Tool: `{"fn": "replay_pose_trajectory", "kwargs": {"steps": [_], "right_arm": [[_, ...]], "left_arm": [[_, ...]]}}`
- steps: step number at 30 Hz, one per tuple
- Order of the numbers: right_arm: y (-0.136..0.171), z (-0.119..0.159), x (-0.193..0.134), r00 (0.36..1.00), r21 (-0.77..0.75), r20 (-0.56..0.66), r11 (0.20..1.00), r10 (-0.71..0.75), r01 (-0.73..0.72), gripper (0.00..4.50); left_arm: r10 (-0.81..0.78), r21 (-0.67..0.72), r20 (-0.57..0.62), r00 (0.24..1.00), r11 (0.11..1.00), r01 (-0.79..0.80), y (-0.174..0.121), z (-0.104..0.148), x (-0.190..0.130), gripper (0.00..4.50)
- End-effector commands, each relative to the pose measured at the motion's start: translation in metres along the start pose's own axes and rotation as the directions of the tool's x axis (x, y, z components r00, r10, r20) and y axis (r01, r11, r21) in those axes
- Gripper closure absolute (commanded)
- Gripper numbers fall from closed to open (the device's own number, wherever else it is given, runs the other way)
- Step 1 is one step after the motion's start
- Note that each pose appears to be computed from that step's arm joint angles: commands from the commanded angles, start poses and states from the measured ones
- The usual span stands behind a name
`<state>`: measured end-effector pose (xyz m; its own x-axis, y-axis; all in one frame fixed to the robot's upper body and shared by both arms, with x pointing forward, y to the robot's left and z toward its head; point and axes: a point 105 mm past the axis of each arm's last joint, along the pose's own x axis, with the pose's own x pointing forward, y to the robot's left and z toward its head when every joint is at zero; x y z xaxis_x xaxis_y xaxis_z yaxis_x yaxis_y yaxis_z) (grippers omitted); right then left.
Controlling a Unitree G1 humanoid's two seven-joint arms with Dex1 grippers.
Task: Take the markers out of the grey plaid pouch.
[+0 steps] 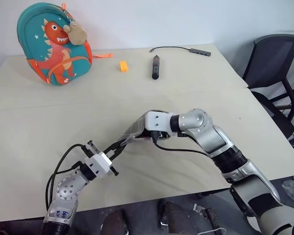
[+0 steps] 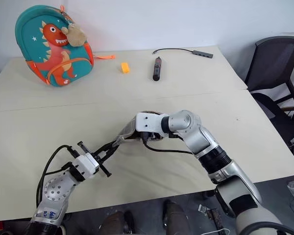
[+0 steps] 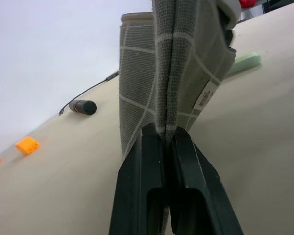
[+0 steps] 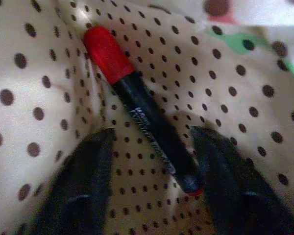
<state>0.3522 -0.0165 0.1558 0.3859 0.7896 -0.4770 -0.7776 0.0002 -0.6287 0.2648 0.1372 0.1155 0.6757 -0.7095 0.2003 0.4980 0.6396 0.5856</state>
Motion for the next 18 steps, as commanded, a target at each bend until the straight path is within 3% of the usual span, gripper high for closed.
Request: {"fn": "replay_pose_trajectory", "kwargs": {"steps": [1,18], "right_arm": [[-0.010,0.013,-0.001,0.999,-0.045,0.035,0.998,-0.032,0.033,1.73],[-0.009,-0.015,0.023,0.997,-0.154,-0.053,0.987,-0.049,0.040,1.73]], "left_arm": [[0.006,0.010,0.028,1.000,1.000,-0.006,0.003,0.008,0.000,4.50],[-0.003,0.005,0.026,1.000,1.000,0.003,0.002,0.007,0.000,4.50]]}}
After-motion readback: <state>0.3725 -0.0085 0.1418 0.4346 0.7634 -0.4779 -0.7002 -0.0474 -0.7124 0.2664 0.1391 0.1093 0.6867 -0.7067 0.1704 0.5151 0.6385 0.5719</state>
